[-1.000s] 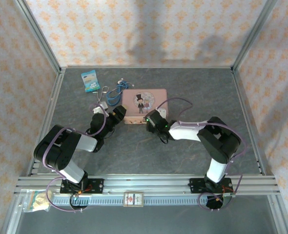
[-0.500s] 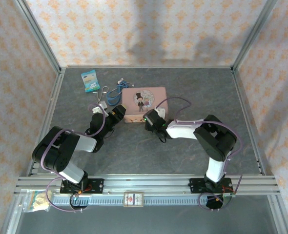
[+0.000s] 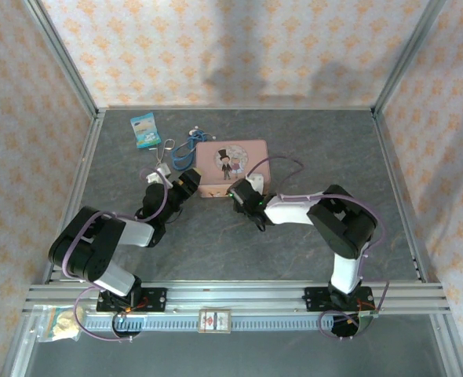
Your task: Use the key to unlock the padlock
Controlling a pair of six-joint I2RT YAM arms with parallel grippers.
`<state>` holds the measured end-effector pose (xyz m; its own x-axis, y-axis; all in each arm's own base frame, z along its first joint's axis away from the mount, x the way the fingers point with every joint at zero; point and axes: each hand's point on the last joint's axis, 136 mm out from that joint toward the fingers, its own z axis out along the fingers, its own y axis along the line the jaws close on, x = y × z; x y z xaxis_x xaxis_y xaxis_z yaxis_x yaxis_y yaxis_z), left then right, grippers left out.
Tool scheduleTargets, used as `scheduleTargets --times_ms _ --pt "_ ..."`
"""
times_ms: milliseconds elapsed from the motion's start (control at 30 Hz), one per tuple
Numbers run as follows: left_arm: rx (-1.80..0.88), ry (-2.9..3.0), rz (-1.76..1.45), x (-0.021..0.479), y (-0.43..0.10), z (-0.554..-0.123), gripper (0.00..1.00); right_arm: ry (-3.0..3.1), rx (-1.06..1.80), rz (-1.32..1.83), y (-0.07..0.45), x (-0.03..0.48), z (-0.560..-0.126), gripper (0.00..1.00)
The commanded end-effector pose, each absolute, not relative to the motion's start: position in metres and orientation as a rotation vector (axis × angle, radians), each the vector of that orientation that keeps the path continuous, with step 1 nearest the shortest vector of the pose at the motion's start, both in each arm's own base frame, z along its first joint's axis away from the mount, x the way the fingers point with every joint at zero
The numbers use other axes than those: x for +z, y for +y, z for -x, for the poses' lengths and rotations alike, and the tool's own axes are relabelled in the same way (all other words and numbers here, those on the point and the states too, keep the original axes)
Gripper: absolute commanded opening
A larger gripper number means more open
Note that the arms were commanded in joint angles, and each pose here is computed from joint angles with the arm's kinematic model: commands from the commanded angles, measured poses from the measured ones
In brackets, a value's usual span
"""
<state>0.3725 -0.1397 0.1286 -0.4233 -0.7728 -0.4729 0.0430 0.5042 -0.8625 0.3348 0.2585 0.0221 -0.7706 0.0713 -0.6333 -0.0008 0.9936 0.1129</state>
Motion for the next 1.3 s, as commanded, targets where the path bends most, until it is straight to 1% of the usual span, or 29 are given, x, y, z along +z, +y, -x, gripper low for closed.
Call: scheduleTargets --times_ms 0,133,300,433,600,933,1100,1267 --pt "-1.017 1.761 0.612 0.131 -0.133 -0.371 0.69 2.448 0.027 -0.069 0.240 0.000 -0.341 0.56" --pt "-1.011 1.760 0.612 0.132 -0.132 -0.370 0.69 2.438 0.060 -0.065 0.243 0.002 -0.342 0.45" --pt "-1.005 1.762 0.612 0.131 -0.131 -0.370 0.69 2.420 0.169 -0.009 0.253 0.013 -0.346 0.31" --pt "-1.013 1.760 0.611 0.131 -0.132 -0.371 0.69 2.388 0.193 0.084 0.258 0.024 -0.347 0.25" --pt "-1.033 1.765 0.603 0.129 -0.136 -0.373 0.69 2.356 0.219 0.176 0.264 0.037 -0.347 0.24" --pt "-1.063 1.792 0.592 0.123 -0.141 -0.367 0.69 2.275 0.271 0.302 0.274 0.054 -0.346 0.17" --pt "-1.085 1.808 0.584 0.118 -0.145 -0.364 0.68 2.218 0.320 0.345 0.282 0.070 -0.345 0.17" --pt "-1.123 1.806 0.583 0.116 -0.151 -0.368 0.68 2.199 0.286 0.338 0.280 0.081 -0.344 0.16"
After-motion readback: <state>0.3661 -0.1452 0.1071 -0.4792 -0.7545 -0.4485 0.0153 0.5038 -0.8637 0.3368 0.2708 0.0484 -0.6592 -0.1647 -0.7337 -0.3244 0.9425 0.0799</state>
